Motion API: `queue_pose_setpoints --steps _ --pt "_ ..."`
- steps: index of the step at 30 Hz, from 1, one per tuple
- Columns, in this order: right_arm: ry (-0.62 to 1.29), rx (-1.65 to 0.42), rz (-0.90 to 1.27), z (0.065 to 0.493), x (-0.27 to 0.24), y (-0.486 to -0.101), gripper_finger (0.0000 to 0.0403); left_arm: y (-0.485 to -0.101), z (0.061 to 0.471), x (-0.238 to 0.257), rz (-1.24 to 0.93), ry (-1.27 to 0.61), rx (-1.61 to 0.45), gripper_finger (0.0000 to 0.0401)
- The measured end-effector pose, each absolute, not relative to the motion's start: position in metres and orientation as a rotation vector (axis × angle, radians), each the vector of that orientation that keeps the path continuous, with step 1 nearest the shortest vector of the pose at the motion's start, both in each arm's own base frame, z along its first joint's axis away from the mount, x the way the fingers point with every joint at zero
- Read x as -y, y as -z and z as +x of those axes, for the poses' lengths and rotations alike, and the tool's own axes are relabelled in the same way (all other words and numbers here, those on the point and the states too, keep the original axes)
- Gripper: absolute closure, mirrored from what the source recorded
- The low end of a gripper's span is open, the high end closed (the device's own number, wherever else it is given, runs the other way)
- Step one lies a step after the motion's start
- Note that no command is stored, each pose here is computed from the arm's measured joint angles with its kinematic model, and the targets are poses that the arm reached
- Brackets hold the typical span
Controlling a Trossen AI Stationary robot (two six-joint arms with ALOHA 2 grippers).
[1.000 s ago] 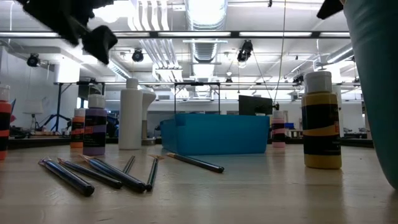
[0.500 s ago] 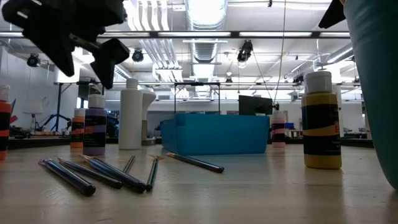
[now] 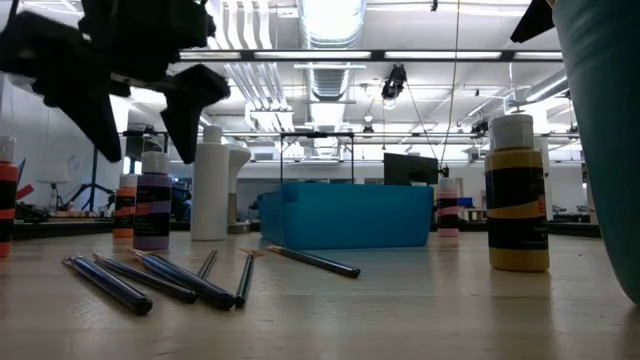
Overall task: Pick & Place Paint Supplies
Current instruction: Put the gold paint brush into the green cup
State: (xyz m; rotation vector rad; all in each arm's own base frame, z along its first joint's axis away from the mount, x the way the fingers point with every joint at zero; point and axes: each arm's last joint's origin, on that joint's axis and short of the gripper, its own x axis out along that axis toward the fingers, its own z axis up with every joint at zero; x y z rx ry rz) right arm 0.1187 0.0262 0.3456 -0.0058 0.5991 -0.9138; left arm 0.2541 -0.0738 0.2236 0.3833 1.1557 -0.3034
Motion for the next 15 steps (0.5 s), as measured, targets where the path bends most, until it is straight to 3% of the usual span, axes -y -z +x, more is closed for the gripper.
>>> queue_pose_setpoints --steps 15 --pt "0.906 -0.608 -0.024 0.119 -0.026 -0.346 0.0338 -0.201 0.27 0.079 0.481 0.362 -1.183 0.0046"
